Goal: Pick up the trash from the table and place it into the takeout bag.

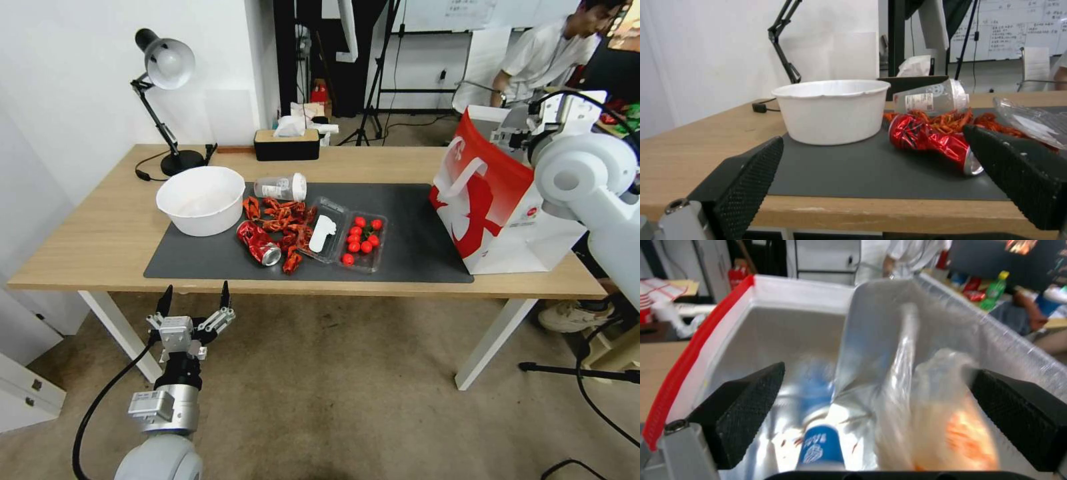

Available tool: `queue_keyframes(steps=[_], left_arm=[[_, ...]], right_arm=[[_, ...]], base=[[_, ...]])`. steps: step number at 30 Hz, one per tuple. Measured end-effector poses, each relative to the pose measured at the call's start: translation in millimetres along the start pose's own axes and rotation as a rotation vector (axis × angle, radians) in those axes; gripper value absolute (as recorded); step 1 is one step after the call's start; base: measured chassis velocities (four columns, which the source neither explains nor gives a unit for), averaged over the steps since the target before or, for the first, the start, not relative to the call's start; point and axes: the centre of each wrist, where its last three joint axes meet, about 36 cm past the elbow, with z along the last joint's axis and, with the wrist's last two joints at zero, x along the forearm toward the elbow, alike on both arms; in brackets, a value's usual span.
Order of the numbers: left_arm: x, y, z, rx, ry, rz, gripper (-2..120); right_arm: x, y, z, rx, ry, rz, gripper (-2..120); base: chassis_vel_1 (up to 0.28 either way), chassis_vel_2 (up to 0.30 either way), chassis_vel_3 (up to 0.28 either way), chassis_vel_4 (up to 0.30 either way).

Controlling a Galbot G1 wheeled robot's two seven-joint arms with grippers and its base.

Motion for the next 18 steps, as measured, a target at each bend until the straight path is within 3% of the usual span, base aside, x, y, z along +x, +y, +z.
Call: queue_keyframes(steps=[18], left_arm=[[0.5,-0.3,-5.1,0.002,-0.014,-0.001,100]], right_arm=[[5.0,0.5,-2.3,-0.014,0.025,-0.019,100]], base=[[0.000,0.000,0.000,0.000]])
